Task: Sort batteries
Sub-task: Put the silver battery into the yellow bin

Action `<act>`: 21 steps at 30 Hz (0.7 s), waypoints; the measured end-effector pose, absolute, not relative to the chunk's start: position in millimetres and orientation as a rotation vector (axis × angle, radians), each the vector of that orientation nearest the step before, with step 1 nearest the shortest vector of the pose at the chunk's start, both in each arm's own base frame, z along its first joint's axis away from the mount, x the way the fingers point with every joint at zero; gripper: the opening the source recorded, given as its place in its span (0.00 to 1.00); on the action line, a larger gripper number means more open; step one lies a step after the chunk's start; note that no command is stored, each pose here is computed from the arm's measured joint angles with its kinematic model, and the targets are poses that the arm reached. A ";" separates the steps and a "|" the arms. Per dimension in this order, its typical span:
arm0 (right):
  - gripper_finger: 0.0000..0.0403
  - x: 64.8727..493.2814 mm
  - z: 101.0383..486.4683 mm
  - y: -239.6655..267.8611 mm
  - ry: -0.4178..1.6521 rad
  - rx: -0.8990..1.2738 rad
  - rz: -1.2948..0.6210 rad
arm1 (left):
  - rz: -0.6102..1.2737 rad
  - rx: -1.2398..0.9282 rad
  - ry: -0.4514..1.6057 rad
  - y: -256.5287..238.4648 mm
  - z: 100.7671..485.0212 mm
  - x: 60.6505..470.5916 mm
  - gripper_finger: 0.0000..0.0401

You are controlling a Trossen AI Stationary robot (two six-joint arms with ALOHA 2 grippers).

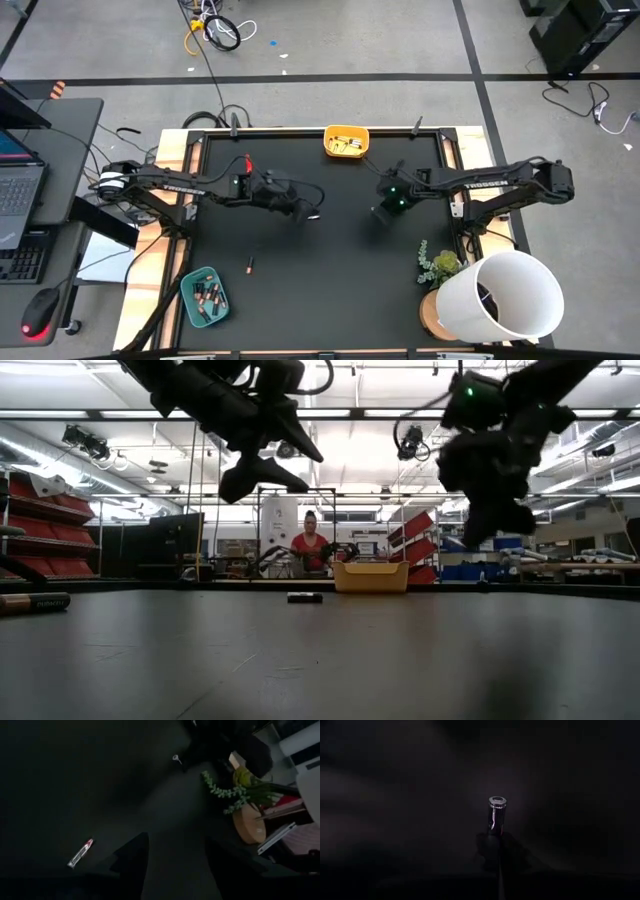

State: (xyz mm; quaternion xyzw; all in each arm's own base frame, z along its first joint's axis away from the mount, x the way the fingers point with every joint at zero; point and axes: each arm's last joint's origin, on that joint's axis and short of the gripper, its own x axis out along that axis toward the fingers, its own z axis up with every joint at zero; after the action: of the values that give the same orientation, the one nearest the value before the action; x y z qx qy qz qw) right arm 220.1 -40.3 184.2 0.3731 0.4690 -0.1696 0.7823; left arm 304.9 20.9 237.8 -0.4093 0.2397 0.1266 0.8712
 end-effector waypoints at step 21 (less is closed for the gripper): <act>0.00 295.6 218.1 -176.5 0.597 0.687 -0.531 | 0.332 -0.903 0.267 25.8 252.9 312.1 0.52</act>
State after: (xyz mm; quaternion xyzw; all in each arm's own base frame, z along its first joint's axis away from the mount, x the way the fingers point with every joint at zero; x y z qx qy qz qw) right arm 295.6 -176.5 218.1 0.3278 0.2849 -0.2533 0.8644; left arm 312.1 25.8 252.9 -0.4329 0.1279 0.1594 0.8780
